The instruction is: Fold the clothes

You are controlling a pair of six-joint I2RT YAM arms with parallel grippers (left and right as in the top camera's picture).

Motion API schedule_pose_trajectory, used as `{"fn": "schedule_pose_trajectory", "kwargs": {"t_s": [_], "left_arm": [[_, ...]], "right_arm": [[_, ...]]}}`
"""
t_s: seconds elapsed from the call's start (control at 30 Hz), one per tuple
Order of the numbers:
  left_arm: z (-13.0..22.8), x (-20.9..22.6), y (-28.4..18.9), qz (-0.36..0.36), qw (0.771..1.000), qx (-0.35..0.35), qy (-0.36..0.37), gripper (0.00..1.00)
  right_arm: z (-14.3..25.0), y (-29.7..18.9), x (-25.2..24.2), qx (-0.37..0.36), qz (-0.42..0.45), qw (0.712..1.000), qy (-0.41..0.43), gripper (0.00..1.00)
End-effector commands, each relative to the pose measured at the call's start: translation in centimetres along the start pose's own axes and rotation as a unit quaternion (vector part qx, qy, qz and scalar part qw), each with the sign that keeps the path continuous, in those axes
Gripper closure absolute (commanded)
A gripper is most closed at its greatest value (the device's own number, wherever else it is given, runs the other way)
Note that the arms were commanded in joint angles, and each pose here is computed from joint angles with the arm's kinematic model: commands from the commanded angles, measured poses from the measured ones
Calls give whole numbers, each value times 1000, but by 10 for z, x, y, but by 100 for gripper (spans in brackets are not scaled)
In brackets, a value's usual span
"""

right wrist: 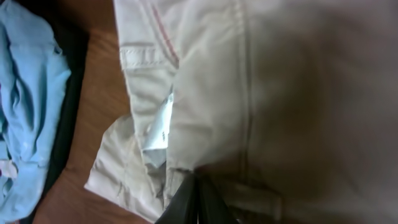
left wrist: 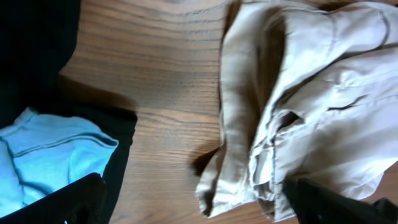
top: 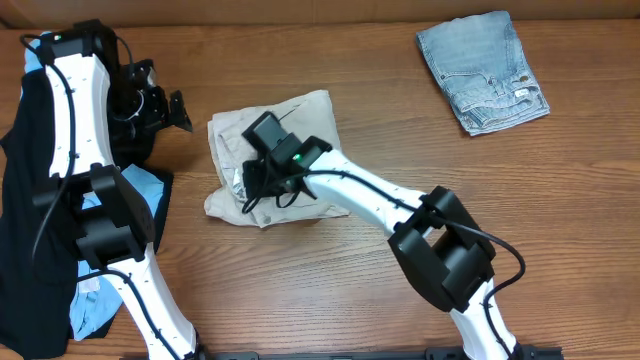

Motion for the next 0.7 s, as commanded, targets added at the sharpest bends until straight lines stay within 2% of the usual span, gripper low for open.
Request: {"fn": "schedule_pose_trajectory", "kwargs": {"t_s": [0.0, 0.07, 0.13, 0.17, 0.2, 0.27, 0.4, 0.53, 0.67], "left_arm": [[-2, -19, 3, 5, 999, -2, 43, 0], [-1, -28, 9, 5, 999, 5, 51, 0], [1, -37, 20, 5, 999, 13, 45, 0], [2, -40, 26, 5, 999, 19, 37, 0], [3, -45, 37, 12, 999, 24, 23, 0], [4, -54, 51, 46, 999, 27, 10, 0], [4, -62, 76, 108, 993, 28, -21, 0], [21, -50, 102, 101, 993, 58, -37, 0], [25, -48, 120, 107, 991, 58, -50, 0]], "right_arm": [[9, 7, -3, 20, 0, 1000, -1, 96], [-4, -4, -8, 13, -8, 1000, 12, 95], [-22, -25, -14, 7, -28, 999, 30, 82], [-30, -37, -17, 5, -39, 998, 40, 68], [-46, -61, -28, 3, -56, 997, 61, 48], [-61, -89, -41, 0, -80, 995, 64, 36], [-79, -130, -86, -13, -72, 993, 90, 28], [-88, -156, -136, -19, -47, 991, 123, 26], [-91, -164, -157, -23, -36, 991, 131, 25]]}}
Point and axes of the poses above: each gripper's point midway between its finger pads, its own y axis out along the fingers, its own x axis along the line the jaws close on, z = x × y, the point moved 2 cm from there along -y, back along the fingers, and after that the axes turned 6 degrees about y, right-handed, at the moved point
